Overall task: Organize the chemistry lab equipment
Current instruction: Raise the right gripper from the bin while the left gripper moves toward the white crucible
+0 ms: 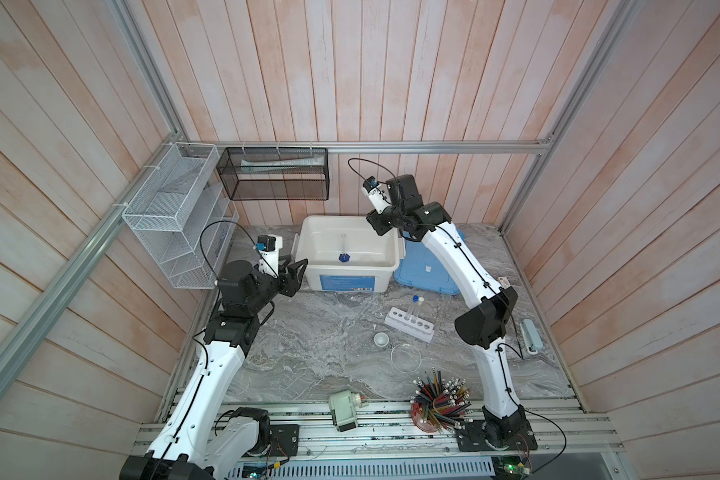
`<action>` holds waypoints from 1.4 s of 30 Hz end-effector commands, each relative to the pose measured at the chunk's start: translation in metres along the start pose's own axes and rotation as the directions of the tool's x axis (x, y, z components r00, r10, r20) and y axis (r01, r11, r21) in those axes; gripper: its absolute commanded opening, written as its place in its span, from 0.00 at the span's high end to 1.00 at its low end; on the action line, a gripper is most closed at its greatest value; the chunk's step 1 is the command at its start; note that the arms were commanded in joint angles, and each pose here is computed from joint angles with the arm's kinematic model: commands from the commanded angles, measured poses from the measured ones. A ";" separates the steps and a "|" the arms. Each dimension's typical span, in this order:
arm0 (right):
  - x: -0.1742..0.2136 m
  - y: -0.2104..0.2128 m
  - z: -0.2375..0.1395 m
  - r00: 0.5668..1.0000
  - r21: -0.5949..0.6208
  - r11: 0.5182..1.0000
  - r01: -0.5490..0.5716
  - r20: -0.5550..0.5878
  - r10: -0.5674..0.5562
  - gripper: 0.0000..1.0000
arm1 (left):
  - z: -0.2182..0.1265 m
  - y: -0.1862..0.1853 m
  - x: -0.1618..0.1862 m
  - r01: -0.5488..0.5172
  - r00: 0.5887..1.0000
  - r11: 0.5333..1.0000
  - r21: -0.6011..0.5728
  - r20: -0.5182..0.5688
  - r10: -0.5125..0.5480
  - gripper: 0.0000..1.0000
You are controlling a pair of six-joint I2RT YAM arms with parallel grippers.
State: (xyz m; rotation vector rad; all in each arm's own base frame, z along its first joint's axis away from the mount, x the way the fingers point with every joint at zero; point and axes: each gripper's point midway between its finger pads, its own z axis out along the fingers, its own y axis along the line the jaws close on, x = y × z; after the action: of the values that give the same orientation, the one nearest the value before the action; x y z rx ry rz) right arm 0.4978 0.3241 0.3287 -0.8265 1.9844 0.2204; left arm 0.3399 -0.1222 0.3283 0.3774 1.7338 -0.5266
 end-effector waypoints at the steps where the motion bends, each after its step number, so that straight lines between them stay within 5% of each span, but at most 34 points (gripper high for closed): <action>1: -0.005 -0.006 -0.045 1.000 0.046 0.999 -0.013 0.006 0.012 0.58 | 0.003 -0.038 0.012 -0.044 0.994 0.995 0.093 -0.099 0.053 0.44; 10: 0.047 -0.032 -0.152 0.977 0.189 0.966 -0.178 0.147 0.152 0.58 | 0.022 -0.101 0.117 0.025 0.888 0.996 0.082 -0.459 0.016 0.49; 22: 0.143 -0.058 -0.217 0.935 0.246 0.904 -0.349 0.148 0.321 0.58 | 0.072 -0.136 0.213 0.042 0.753 0.997 0.068 -0.658 0.013 0.49; 31: 0.165 -0.064 -0.218 0.925 0.252 0.891 -0.378 0.129 0.356 0.58 | 0.083 -0.158 0.255 0.028 0.680 0.992 0.120 -0.730 0.069 0.50; 42: 0.169 -0.064 -0.207 0.922 0.239 0.891 -0.387 0.113 0.370 0.58 | 0.090 -0.156 0.277 -0.029 0.650 0.991 0.131 -0.751 0.118 0.51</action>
State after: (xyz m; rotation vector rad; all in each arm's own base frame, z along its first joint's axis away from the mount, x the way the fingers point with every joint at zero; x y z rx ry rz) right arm 0.3350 0.1008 0.3126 -0.2714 2.0527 0.1818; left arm 0.2630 -0.3022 0.0635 0.8168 2.5315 -0.4300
